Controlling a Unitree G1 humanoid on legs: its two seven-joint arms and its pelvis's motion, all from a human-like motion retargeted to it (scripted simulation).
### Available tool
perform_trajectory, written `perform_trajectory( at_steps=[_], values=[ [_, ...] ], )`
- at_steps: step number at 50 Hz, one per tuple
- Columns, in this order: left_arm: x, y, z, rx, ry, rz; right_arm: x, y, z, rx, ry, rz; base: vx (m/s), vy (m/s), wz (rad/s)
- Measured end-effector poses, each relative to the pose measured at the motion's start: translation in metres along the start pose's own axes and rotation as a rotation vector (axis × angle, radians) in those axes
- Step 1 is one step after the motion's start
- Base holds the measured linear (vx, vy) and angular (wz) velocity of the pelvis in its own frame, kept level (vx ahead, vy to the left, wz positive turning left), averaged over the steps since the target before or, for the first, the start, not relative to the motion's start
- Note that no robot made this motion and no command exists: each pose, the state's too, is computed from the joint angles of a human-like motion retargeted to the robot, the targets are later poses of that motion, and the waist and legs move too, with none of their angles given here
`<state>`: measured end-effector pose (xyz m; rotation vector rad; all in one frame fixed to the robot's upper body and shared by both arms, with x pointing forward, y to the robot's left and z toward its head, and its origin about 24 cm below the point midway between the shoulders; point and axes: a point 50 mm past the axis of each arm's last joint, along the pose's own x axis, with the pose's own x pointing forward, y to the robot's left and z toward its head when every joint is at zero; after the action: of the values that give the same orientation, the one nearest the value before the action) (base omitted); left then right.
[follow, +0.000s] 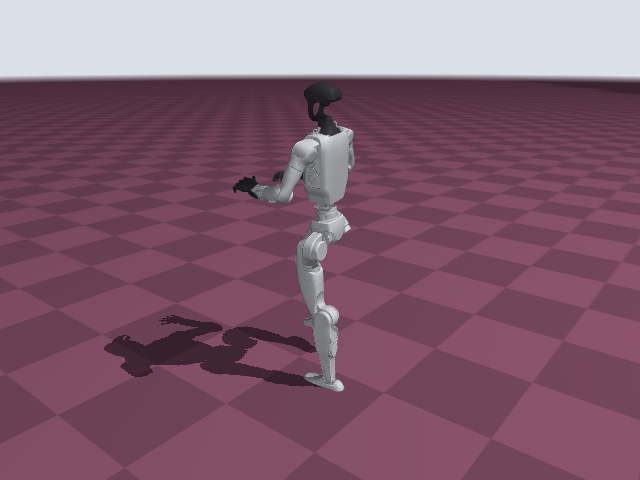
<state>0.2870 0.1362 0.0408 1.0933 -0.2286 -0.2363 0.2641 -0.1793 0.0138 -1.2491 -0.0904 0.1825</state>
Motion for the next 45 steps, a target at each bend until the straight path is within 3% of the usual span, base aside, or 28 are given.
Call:
perform_trajectory(
  at_steps=[7,10,13,20,27,33,45],
  values=[
    [-0.022,0.026,-0.028,-0.064,0.074,0.085,-0.011,-0.008,-0.011,0.006,0.036,0.013,0.44,-0.12,-0.11],
    [-0.054,0.014,-0.057,-0.121,0.256,0.068,0.002,-0.005,-0.001,-0.046,-0.002,0.054,0.3,-0.13,-2.23],
    [-0.065,0.002,-0.066,-0.179,0.309,0.033,0.025,-0.02,0.026,0.067,-0.119,0.006,0.23,-0.14,-1.33],
    [-0.041,-0.005,-0.052,0.0,0.193,-0.044,0.025,-0.045,0.025,0.124,-0.081,-0.131,0.18,-0.07,-0.03],
    [-0.007,-0.021,-0.04,-0.018,0.208,-0.033,0.007,-0.027,0.004,0.149,0.02,-0.037,0.18,-0.02,-0.09],
    [0.011,0.028,-0.016,-0.081,0.071,0.187,-0.009,-0.015,-0.007,0.085,0.051,0.059,0.27,0.01,-0.54],
    [-0.017,0.005,-0.03,-0.08,0.125,-0.01,-0.012,-0.01,0.0,0.104,0.047,0.089,0.28,0.09,-0.23]
  ],
)
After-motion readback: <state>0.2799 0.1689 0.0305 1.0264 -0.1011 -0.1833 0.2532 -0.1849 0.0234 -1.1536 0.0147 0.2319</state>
